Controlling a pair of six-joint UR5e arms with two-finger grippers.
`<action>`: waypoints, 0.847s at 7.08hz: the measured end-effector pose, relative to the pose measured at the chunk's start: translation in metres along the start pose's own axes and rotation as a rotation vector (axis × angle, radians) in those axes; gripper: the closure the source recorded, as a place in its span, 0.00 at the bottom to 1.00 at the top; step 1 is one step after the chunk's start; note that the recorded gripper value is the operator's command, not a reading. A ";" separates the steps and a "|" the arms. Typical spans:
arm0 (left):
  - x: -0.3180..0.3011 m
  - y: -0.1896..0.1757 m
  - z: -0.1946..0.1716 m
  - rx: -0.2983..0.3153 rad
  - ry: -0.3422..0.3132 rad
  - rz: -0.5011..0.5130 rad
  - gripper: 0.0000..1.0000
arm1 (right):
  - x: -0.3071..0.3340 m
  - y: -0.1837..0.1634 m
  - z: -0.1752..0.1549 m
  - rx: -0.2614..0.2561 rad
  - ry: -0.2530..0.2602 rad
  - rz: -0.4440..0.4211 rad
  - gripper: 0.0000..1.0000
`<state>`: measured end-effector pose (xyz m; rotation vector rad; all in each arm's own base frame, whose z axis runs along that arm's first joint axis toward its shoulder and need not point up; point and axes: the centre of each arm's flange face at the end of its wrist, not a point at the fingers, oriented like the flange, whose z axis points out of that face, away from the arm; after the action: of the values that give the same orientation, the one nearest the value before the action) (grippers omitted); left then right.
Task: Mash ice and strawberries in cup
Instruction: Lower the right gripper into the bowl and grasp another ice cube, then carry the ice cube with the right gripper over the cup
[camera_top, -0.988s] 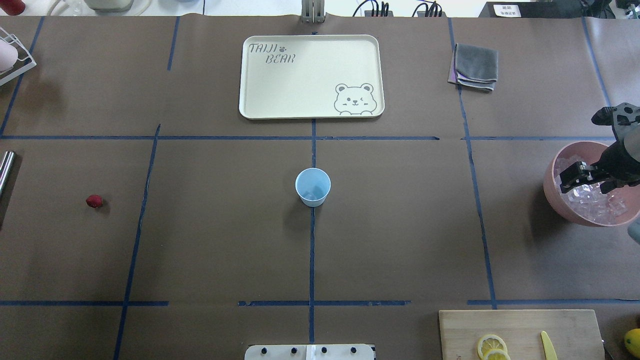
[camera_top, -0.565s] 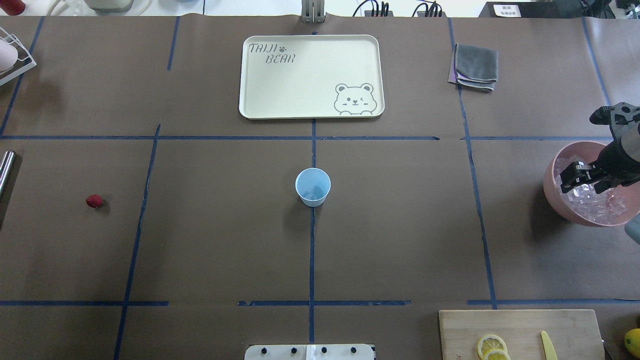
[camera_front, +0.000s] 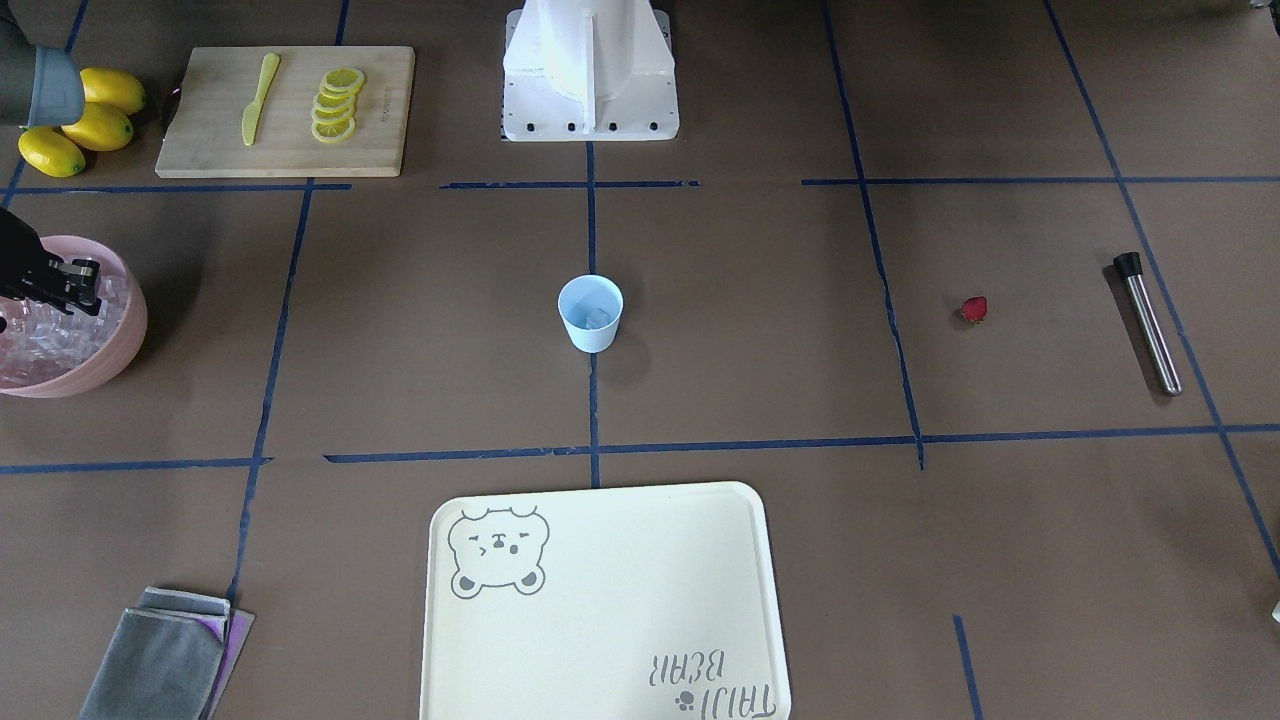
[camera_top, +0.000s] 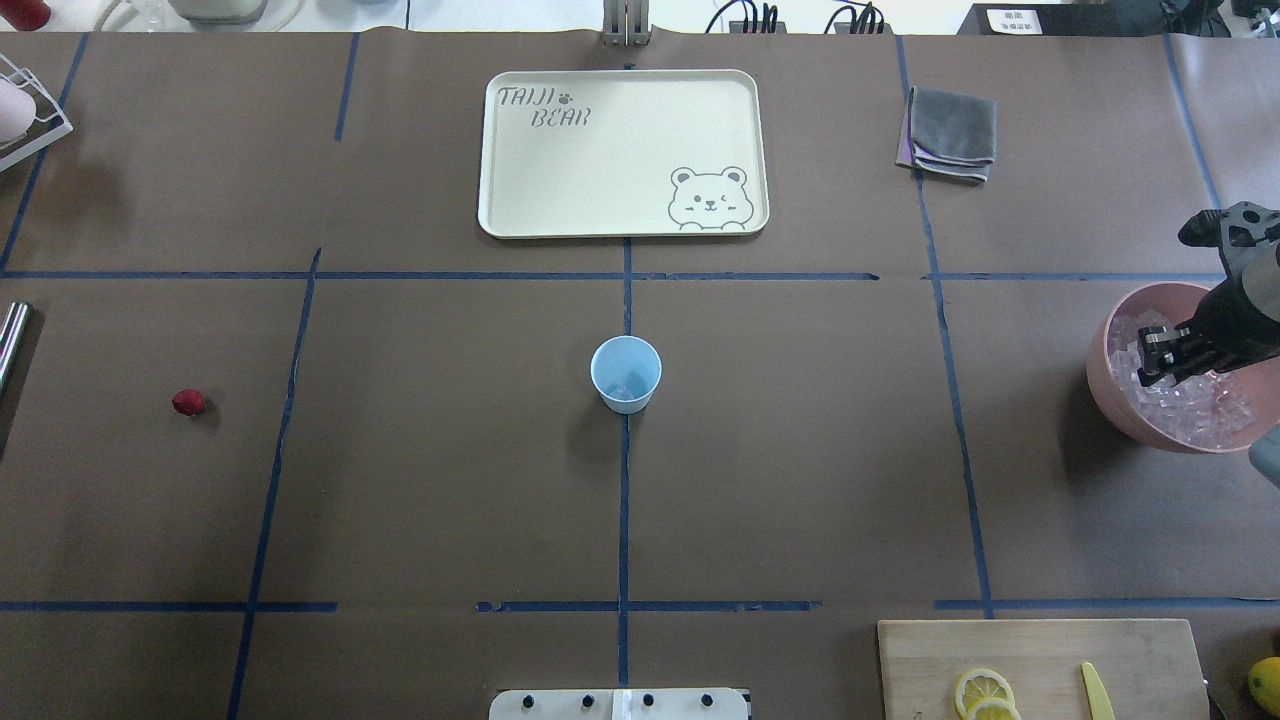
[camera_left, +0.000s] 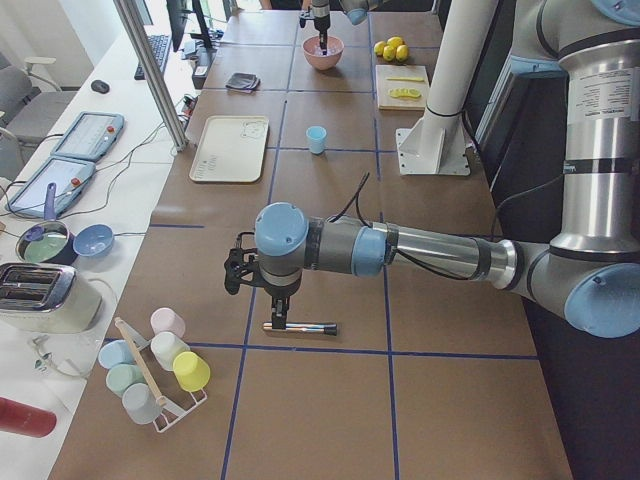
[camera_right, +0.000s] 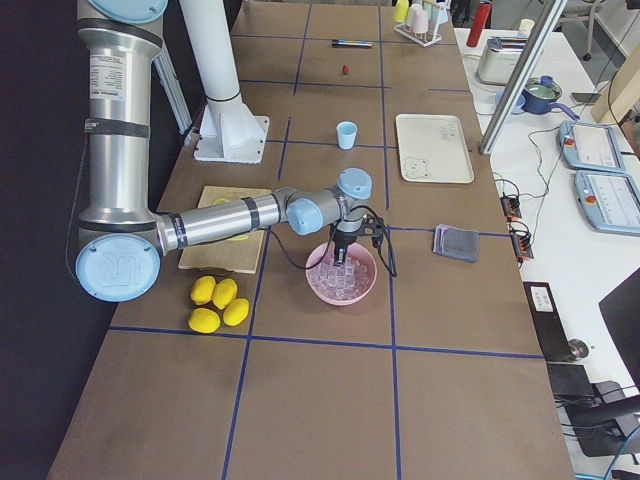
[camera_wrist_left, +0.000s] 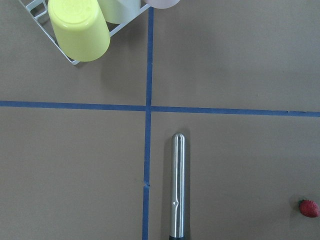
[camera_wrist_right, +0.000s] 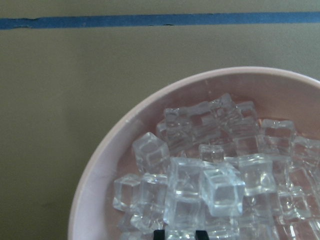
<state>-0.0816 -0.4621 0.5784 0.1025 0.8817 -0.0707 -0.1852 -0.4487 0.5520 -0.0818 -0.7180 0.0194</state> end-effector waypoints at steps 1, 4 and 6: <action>0.000 0.000 0.000 0.000 0.000 0.001 0.00 | 0.001 -0.002 -0.010 0.017 -0.007 0.005 1.00; 0.002 0.003 -0.002 0.002 0.002 0.002 0.00 | -0.031 -0.001 -0.105 0.099 -0.040 0.035 1.00; 0.000 0.006 0.000 -0.001 0.002 -0.001 0.00 | -0.123 -0.013 -0.145 0.108 -0.014 -0.015 1.00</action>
<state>-0.0811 -0.4558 0.5783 0.1012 0.8834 -0.0712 -0.1821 -0.4775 0.3637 0.0274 -0.7304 0.0440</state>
